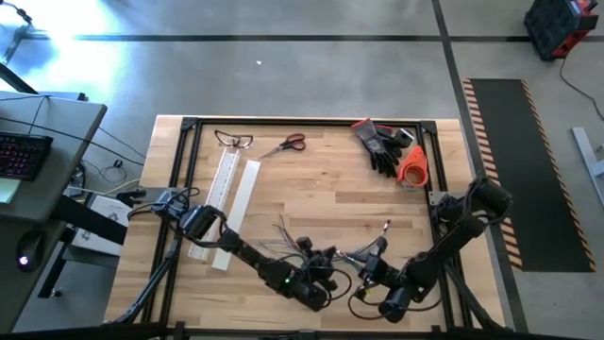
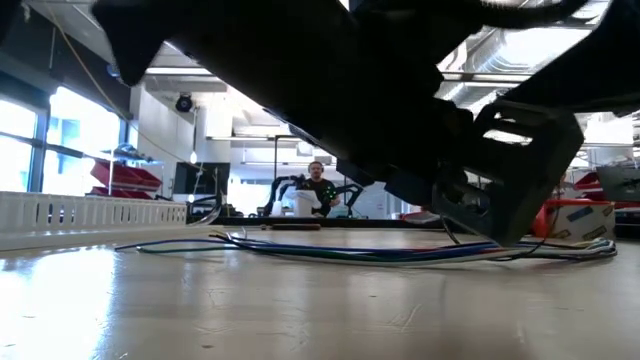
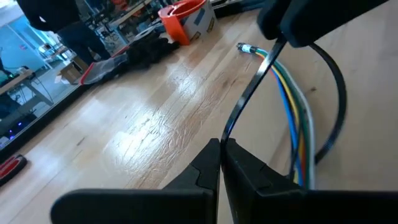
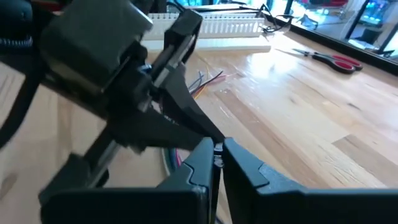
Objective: Ziptie cables
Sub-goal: Wrap the black zip tie around the cable
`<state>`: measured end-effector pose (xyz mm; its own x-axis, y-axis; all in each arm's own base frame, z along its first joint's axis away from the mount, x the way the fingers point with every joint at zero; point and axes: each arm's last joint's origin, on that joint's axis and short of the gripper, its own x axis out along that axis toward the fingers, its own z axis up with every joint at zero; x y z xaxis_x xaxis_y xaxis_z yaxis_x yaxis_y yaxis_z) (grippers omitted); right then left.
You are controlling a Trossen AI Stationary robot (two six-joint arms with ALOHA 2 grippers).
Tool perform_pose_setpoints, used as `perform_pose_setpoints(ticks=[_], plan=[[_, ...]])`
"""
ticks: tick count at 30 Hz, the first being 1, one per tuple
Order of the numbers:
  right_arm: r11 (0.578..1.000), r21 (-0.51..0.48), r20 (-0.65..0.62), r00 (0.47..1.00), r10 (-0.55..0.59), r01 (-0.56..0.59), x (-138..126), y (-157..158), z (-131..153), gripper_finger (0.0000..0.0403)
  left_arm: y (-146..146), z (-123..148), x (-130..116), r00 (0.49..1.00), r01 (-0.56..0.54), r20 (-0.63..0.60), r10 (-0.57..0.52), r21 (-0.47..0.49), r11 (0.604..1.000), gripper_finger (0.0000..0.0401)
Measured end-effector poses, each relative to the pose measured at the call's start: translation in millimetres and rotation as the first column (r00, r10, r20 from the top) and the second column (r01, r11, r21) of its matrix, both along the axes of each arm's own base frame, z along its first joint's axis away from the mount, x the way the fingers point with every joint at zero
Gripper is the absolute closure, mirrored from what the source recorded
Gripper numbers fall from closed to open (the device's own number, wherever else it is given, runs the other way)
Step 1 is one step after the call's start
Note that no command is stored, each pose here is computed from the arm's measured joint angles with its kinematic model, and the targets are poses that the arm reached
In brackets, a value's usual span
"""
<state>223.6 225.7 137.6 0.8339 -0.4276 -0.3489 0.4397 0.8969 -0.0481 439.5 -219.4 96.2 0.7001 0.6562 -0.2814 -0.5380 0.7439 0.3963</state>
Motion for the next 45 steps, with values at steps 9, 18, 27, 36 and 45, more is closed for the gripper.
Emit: perform_pose_setpoints(ticks=[9,18,27,36,45], plan=[[0.998,-0.017,-0.042,0.998,0.052,-0.053,-18,9,-3,0.0400,-9,6,1,1.000,0.031,-0.001,-0.031,0.067,0.997,0.0400],[0.997,-0.062,-0.052,0.997,0.048,-0.052,-33,10,-6,0.0401,-11,22,9,0.974,0.224,-0.033,-0.223,0.004,0.975,0.0324],[0.994,-0.103,-0.013,0.999,0.033,-0.034,-33,13,-15,0.0402,-9,30,17,0.911,0.408,-0.066,-0.407,0.004,0.913,0.0245],[0.992,-0.120,0.023,0.998,0.050,-0.047,-41,20,-19,0.0402,7,29,27,0.883,0.462,-0.061,-0.465,-0.059,0.885,0.0234],[0.991,-0.062,-0.051,0.992,0.117,-0.120,-50,27,-20,0.0403,-9,33,22,0.839,0.542,-0.060,-0.541,-0.013,0.840,0.0233]])
